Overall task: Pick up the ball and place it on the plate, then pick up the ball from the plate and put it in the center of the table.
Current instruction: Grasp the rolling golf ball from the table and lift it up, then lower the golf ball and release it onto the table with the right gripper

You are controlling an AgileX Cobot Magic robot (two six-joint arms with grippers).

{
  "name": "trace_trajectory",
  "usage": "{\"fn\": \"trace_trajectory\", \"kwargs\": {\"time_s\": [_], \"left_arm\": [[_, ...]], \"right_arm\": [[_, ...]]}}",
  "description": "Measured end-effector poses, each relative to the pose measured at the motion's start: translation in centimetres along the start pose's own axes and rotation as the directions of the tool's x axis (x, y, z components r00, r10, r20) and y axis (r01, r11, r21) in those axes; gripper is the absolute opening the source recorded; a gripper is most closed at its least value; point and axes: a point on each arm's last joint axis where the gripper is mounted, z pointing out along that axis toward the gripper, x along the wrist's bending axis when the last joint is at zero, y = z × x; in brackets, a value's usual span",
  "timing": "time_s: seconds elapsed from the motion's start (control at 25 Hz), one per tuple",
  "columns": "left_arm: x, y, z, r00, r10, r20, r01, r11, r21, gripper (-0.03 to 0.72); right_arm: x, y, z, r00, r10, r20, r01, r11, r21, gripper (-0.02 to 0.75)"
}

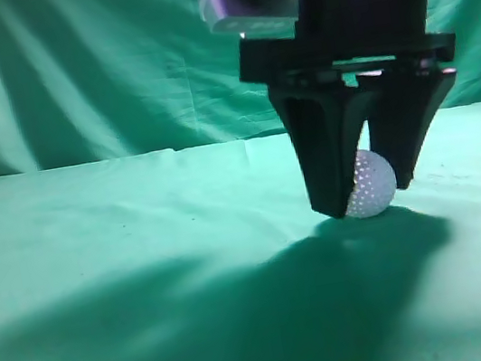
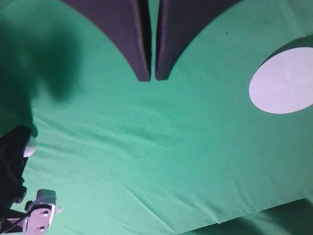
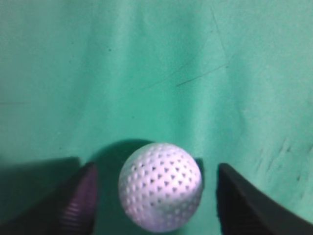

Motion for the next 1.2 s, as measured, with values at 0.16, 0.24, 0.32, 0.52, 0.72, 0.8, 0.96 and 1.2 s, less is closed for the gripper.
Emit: {"fn": "trace_trajectory", "kwargs": {"time_s": [0.16, 0.24, 0.32, 0.52, 0.72, 0.8, 0.96, 1.2], "left_arm": [[0.0, 0.0, 0.0, 1.0, 0.002, -0.001, -0.002, 1.0, 0.001, 0.0], [0.0, 0.0, 0.0, 1.0, 0.002, -0.002, -0.002, 1.0, 0.001, 0.0], [0.0, 0.0, 0.0, 1.0, 0.004, -0.003, -0.004, 1.0, 0.001, 0.0], [0.0, 0.0, 0.0, 1.0, 0.004, -0.003, -0.004, 1.0, 0.001, 0.0], [0.0, 0.0, 0.0, 1.0, 0.004, -0.003, -0.004, 1.0, 0.001, 0.0], [0.0, 0.0, 0.0, 1.0, 0.004, -0.003, -0.004, 1.0, 0.001, 0.0], [0.0, 0.0, 0.0, 1.0, 0.004, -0.003, -0.004, 1.0, 0.001, 0.0], [0.0, 0.0, 0.0, 1.0, 0.004, -0.003, -0.004, 1.0, 0.001, 0.0]], "right_arm": [[0.0, 0.2, 0.4, 1.0, -0.001, 0.001, 0.001, 1.0, 0.004, 0.335], [-0.1, 0.5, 0.1, 1.0, -0.001, 0.002, 0.001, 1.0, -0.005, 0.335], [-0.1, 1.1, -0.5, 1.0, 0.0, 0.001, 0.0, 1.0, -0.009, 0.335], [-0.2, 5.0, -4.3, 1.0, 0.009, -0.006, -0.01, 0.991, -0.135, 0.335], [0.5, 10.2, -8.1, 1.0, -0.017, -0.017, 0.011, 0.943, -0.333, 0.335], [1.3, 12.2, -7.8, 0.998, -0.055, -0.012, 0.047, 0.934, -0.354, 0.335], [2.4, 15.4, -4.3, 0.996, -0.09, -0.021, 0.079, 0.945, -0.317, 0.335], [2.6, 17.4, 0.8, 0.995, -0.097, -0.029, 0.087, 0.965, -0.248, 0.335]]}}
